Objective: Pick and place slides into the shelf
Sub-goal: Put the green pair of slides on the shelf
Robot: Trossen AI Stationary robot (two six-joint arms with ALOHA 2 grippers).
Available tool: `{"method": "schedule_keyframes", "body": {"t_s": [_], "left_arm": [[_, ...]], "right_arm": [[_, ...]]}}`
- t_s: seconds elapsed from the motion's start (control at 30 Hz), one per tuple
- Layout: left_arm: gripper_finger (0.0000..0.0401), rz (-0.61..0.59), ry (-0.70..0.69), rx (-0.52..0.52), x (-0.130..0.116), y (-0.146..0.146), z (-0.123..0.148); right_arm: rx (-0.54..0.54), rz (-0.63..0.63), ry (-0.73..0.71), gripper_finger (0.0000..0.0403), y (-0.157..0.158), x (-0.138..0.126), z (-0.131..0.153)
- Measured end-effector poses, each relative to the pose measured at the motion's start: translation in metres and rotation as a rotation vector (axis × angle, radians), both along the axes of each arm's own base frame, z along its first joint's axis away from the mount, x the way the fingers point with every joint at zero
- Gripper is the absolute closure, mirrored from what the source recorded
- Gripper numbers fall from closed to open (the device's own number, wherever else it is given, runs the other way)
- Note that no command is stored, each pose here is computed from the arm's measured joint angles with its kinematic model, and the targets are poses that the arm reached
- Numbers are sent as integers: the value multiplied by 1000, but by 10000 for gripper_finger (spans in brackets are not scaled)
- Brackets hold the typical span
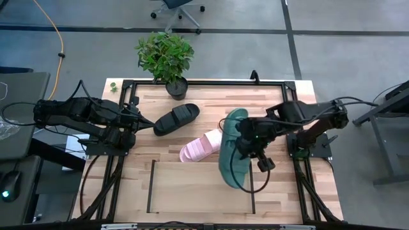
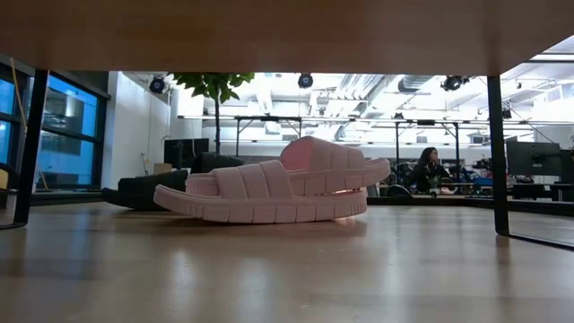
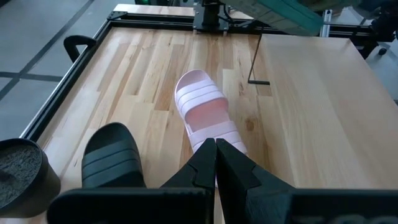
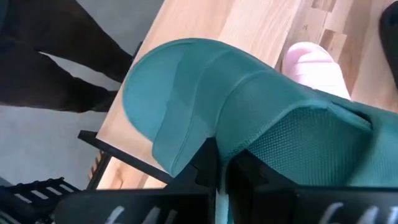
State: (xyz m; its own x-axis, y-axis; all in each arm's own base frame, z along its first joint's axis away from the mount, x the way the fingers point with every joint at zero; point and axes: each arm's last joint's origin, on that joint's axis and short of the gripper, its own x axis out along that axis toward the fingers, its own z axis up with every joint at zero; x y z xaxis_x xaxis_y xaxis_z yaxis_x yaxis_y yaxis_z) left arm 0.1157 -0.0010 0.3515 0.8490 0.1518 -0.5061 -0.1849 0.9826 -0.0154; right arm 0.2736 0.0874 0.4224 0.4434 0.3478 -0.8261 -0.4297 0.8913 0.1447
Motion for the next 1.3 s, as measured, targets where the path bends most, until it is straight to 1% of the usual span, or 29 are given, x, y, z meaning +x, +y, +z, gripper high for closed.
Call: {"method": "schedule_keyframes", "body": {"t_s": [0.37, 0.57, 0.67, 0.77, 0.97, 1.1, 1.3], "left_arm": [[400, 0, 5, 1, 0, 0, 0], [400, 0, 57, 3, -3, 0, -5], [400, 2, 68, 0, -4, 0, -6], [400, 0, 71, -2, -4, 0, -6], [400, -28, 76, -15, -4, -1, -6], [400, -63, 78, -37, -4, -2, -6], [400, -91, 79, -56, -4, -3, -6]], "right_arm": [[7, 62, 24, 403, 27, -1, -6], [-2, 83, 29, 403, 38, 4, -12], [-16, 80, 9, 403, 46, 7, -8], [-32, 69, -24, 403, 51, 11, 2], [-75, 44, -18, 403, 58, 25, 12], [-88, 66, 17, 403, 67, 28, 14], [-93, 81, 80, 403, 78, 29, 1]]}}
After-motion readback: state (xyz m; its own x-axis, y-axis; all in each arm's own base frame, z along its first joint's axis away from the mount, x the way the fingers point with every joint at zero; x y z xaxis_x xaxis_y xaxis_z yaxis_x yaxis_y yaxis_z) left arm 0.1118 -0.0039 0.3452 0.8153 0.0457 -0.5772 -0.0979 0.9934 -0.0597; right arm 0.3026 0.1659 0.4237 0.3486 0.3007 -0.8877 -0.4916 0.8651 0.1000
